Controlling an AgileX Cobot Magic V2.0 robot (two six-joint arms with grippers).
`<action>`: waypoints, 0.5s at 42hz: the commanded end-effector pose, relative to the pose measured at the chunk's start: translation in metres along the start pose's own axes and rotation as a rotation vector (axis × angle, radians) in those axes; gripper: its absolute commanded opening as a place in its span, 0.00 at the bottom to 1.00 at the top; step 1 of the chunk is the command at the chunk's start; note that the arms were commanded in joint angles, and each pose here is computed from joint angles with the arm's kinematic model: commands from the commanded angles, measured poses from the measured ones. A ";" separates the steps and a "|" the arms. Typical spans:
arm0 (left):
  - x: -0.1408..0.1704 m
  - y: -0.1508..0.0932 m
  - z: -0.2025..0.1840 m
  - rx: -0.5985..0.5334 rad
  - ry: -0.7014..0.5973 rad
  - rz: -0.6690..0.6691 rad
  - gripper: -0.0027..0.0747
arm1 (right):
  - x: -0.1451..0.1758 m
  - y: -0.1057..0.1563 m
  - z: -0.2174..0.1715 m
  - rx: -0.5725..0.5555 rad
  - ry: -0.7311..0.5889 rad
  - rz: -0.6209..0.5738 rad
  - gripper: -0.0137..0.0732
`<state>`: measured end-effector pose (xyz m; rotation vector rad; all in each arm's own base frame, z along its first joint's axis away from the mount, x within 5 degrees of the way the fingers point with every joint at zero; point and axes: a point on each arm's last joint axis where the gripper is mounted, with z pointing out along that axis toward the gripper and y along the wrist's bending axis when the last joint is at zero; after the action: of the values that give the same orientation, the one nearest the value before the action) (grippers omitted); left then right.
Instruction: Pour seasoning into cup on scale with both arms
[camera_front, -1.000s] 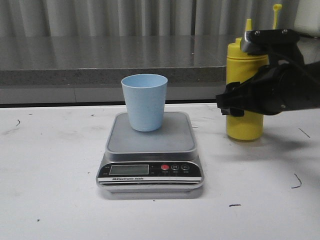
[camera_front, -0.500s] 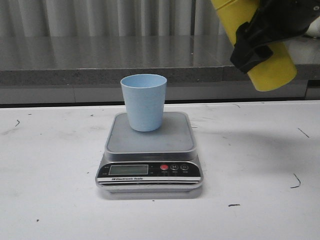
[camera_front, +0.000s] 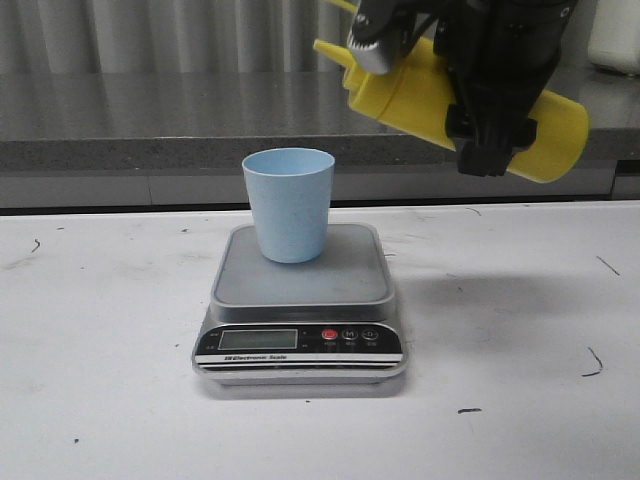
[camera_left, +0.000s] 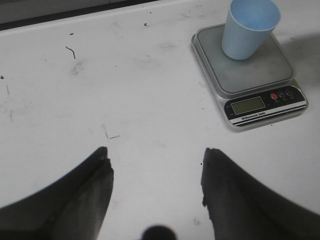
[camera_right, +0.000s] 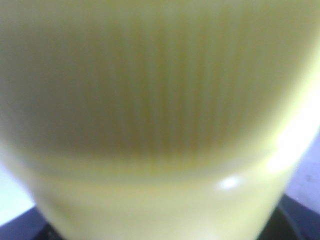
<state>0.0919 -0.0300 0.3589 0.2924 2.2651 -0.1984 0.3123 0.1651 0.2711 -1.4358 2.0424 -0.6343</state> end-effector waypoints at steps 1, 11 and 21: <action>-0.011 -0.001 -0.005 0.011 -0.090 -0.013 0.53 | -0.004 -0.019 -0.016 0.132 -0.005 -0.082 0.52; -0.011 -0.001 -0.005 0.011 -0.090 -0.013 0.53 | -0.016 -0.029 -0.007 0.182 0.087 -0.082 0.52; -0.011 -0.001 -0.005 0.011 -0.090 -0.013 0.53 | -0.027 -0.039 -0.005 0.272 0.110 -0.344 0.52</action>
<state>0.0919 -0.0300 0.3589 0.2924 2.2651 -0.1984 0.3419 0.1820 0.2681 -1.6072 1.9099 -0.9625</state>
